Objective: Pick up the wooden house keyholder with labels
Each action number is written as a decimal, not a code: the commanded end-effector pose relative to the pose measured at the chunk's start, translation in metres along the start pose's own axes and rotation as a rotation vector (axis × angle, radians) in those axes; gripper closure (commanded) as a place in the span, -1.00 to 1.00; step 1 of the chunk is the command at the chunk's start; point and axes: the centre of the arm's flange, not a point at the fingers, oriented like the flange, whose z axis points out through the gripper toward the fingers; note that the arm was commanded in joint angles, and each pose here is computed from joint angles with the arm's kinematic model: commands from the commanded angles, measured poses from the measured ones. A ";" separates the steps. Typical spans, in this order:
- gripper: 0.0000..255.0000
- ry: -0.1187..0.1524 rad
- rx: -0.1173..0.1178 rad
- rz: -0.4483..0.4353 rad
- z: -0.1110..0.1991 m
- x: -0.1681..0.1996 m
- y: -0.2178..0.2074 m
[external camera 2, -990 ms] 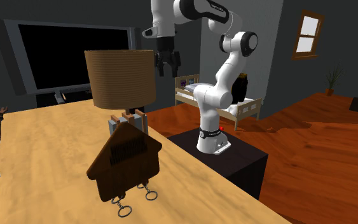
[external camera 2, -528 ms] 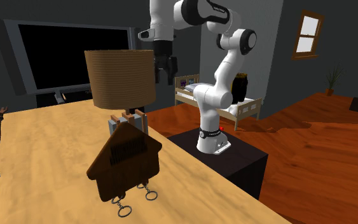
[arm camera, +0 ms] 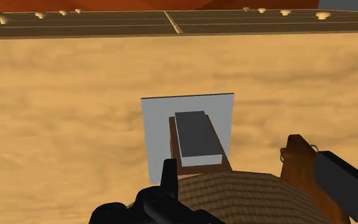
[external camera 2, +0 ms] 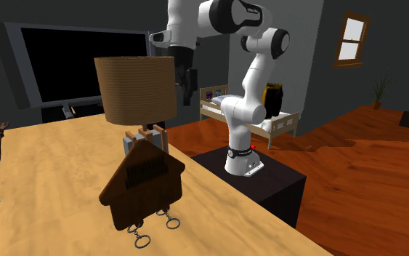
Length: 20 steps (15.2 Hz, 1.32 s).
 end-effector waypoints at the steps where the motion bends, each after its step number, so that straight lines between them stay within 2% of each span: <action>1: -1.00 0.034 0.002 0.001 0.009 0.019 -0.020; 16: -1.00 0.245 -0.003 0.007 0.037 0.144 -0.139; 17: -1.00 0.255 -0.003 0.007 0.038 0.150 -0.144; 20: -1.00 0.255 -0.003 0.007 0.053 0.147 -0.143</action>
